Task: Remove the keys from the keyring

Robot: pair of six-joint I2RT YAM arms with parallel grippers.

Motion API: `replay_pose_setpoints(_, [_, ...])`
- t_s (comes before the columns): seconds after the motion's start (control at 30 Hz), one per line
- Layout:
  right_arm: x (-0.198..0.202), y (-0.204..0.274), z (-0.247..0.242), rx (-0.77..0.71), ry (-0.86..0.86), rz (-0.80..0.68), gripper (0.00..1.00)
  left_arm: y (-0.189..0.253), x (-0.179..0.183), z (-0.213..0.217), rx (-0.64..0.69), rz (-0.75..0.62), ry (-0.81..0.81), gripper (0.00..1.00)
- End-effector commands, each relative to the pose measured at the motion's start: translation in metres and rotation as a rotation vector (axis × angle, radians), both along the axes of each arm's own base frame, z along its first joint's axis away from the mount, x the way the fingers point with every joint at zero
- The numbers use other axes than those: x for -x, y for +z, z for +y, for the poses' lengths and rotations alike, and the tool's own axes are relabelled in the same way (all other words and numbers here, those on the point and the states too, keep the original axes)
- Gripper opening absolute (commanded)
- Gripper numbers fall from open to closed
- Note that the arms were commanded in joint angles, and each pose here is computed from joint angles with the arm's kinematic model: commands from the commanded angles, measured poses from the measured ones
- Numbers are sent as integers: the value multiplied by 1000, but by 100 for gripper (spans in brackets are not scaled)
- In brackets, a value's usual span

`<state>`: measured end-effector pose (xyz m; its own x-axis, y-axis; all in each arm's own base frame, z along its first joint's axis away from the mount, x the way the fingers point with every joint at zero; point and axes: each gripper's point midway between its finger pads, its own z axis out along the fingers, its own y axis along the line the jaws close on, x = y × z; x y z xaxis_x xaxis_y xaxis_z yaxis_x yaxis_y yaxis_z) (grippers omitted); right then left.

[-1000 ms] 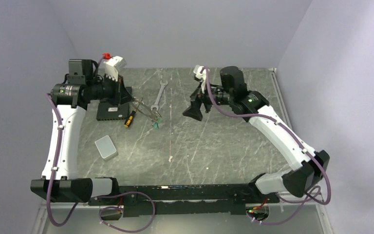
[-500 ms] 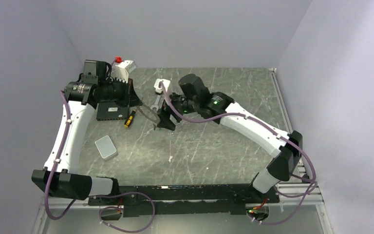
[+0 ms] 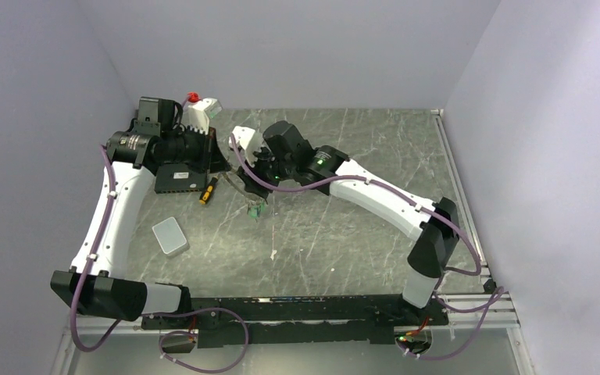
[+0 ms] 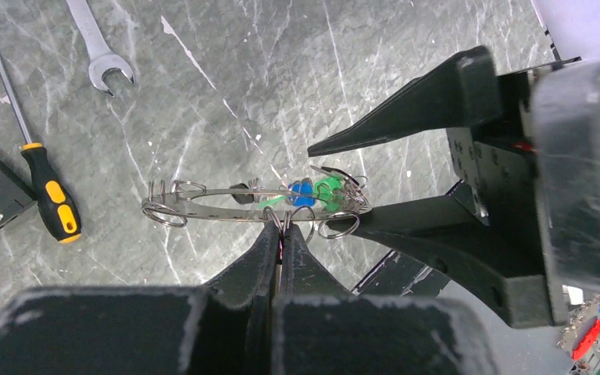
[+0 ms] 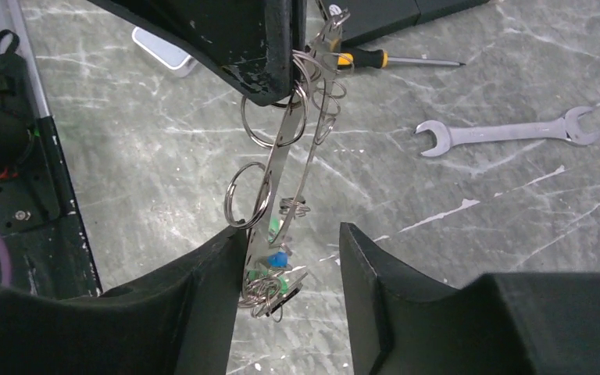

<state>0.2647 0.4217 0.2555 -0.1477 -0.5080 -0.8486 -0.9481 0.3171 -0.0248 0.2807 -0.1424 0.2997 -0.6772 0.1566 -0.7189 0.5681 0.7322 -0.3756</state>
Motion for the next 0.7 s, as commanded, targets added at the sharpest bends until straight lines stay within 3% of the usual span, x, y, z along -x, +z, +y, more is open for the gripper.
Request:
replay_pose_setpoints(0.0, [-10,9,3,2,-37,-51,47,18,-2,-9,57,-45,-13,0])
replay_pose_setpoints(0.17, [-13,9,8,1,-43,-40,29,15,1,-13,74,-29,-30,0])
replay_pose_setpoints(0.27, [-12,12,8,-1,-35,-43,1,12,3,-14,82,-18,-39,0])
replay_pose_setpoints(0.3, [-13,13,7,-3,-39,-46,0,12,4,-14,80,-17,-43,4])
replay_pose_setpoints(0.33, [-13,15,5,-2,-41,-52,0,12,4,-14,76,-16,-48,17])
replay_pose_setpoints(0.47, [-18,30,-13,-40,-50,-41,0,18,6,-15,88,-20,-87,90])
replay_pose_setpoints(0.5, [-20,35,-18,-61,-51,-28,0,22,7,-16,96,-33,-112,98])
replay_pose_setpoints(0.67, [-33,77,-58,-255,-46,78,0,50,8,-14,117,-129,-156,99])
